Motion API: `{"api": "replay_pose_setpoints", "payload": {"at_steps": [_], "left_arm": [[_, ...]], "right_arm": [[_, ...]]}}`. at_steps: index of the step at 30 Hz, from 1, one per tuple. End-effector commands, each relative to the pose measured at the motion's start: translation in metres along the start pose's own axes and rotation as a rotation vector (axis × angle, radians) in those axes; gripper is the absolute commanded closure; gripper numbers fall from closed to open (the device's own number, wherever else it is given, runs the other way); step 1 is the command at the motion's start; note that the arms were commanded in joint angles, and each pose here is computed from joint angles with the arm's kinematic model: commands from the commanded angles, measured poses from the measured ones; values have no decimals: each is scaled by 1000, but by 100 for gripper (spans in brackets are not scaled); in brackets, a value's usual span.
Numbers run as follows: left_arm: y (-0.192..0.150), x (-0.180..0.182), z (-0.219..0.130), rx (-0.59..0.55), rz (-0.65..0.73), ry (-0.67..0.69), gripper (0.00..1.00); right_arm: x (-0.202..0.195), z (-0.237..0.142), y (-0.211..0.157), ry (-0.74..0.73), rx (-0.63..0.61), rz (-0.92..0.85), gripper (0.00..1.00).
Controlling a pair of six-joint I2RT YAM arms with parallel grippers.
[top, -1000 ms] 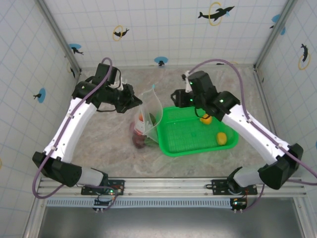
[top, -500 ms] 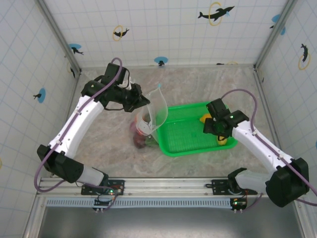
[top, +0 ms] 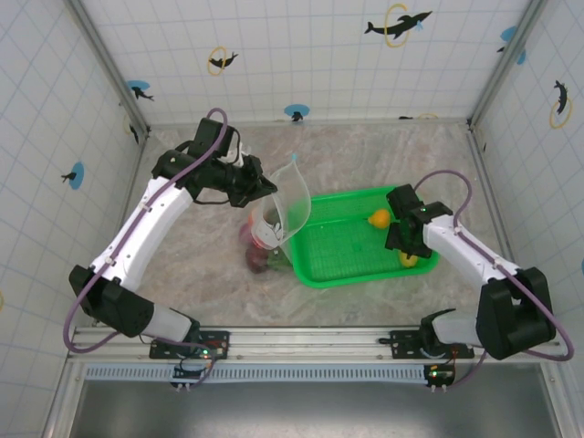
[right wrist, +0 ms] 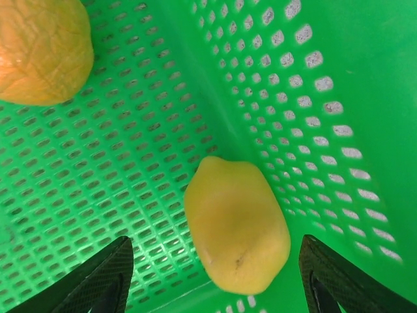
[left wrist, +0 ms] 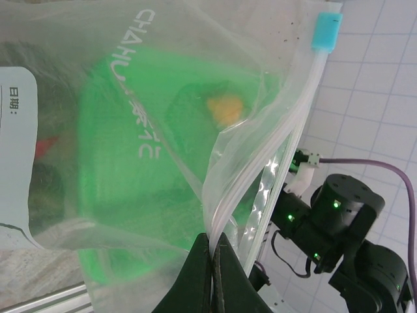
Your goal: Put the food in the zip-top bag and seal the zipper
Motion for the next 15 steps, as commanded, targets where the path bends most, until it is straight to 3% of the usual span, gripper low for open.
{"api": "replay_pose_setpoints", "payload": {"at_steps": [1, 7, 15], "left_arm": [[-5, -3, -10, -13, 27, -9, 100], [-4, -5, -13, -20, 33, -8, 100], [4, -13, -21, -29, 67, 27, 100]], "right_arm": [[-8, 14, -3, -33, 7, -9, 30], [-7, 32, -15, -12, 58, -18, 31], [8, 38, -12, 74, 43, 10, 43]]}}
Point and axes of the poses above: each hand's point on the last joint's axis, 136 mm out from that joint toward the fingers, its own z axis out along the fingers, its own x axis along the line the jaws close on, y = z × x, the point moved 2 cm from there along -z, back along the fingers, and after that the axes turned 1 degree about z, right-handed, at the moved point
